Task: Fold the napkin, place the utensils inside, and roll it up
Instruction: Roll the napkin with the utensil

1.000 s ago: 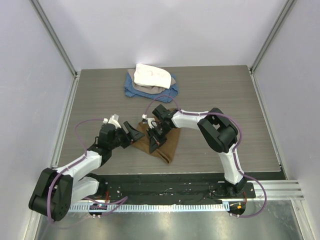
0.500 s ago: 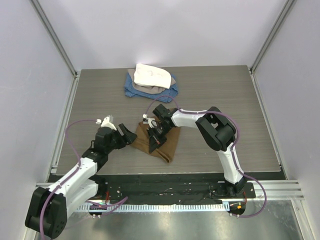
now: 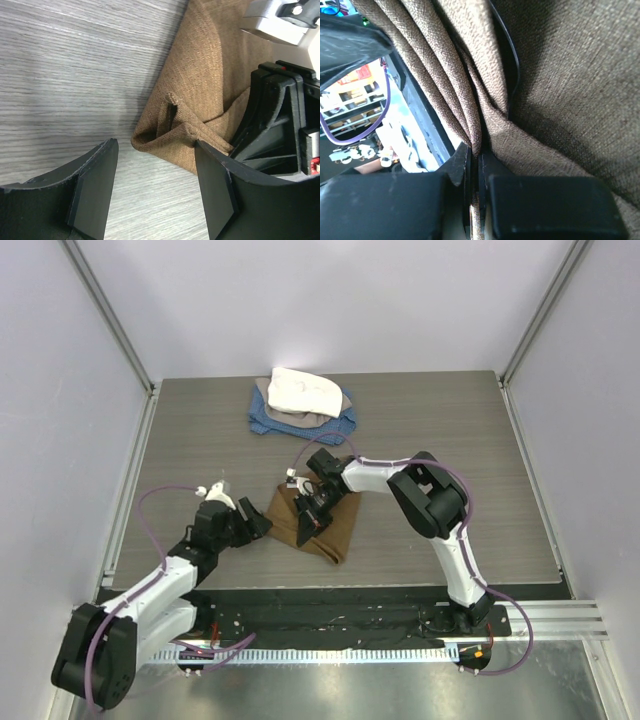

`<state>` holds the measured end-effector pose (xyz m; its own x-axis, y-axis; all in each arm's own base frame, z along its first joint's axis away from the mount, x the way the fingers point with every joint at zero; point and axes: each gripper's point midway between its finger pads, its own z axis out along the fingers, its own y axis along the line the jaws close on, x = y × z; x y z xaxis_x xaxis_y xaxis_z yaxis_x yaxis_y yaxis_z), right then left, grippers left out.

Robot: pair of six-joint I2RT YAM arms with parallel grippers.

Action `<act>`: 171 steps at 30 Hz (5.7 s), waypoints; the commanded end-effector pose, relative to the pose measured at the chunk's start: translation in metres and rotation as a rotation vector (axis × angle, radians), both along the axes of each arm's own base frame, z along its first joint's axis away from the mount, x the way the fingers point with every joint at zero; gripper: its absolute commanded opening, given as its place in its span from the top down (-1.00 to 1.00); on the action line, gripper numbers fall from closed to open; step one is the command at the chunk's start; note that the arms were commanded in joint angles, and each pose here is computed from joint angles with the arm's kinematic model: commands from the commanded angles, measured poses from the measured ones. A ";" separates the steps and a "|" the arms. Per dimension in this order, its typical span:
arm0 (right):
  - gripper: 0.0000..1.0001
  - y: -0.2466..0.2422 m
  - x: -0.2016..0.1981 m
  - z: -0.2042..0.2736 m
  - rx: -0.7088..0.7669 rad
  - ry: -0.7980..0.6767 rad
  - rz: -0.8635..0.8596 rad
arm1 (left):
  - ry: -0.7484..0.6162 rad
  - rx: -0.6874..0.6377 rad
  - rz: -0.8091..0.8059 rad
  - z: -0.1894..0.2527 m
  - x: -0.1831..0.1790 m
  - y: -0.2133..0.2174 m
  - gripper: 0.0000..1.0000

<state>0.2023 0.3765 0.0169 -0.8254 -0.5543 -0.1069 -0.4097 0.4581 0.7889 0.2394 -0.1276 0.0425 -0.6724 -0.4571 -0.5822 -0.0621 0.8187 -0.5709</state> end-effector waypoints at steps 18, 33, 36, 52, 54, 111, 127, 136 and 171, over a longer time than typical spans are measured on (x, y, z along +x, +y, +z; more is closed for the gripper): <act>0.98 -0.021 0.020 -0.054 -0.125 -0.008 -0.052 | -0.047 0.036 -0.020 -0.003 0.033 -0.006 0.05; 0.02 -0.017 0.057 0.017 -0.095 -0.264 -0.118 | 0.050 0.081 -0.044 -0.017 0.035 -0.008 0.96; -0.22 -0.027 0.069 0.043 -0.112 -0.414 -0.144 | 0.079 0.090 -0.058 -0.019 0.035 -0.010 1.00; -0.37 -0.081 0.036 0.060 -0.217 -0.831 -0.126 | 0.170 0.102 -0.086 -0.019 0.034 -0.014 1.00; -0.36 -0.080 0.031 0.056 -0.210 -0.819 -0.113 | 0.171 0.102 -0.089 -0.018 0.033 -0.014 1.00; -0.22 -0.066 0.042 0.112 -0.014 -0.609 -0.145 | 0.228 0.206 -0.068 -0.012 0.027 0.003 1.00; 0.03 -0.070 0.017 0.057 -0.155 -0.424 -0.096 | 0.219 0.193 -0.069 -0.010 0.028 0.001 1.00; 0.06 -0.088 0.031 0.035 -0.236 -0.411 -0.125 | 0.218 0.198 -0.065 -0.010 0.027 0.003 1.00; -0.18 0.027 0.131 0.120 0.165 -0.567 -0.216 | 0.180 0.179 -0.038 -0.009 0.030 0.004 1.00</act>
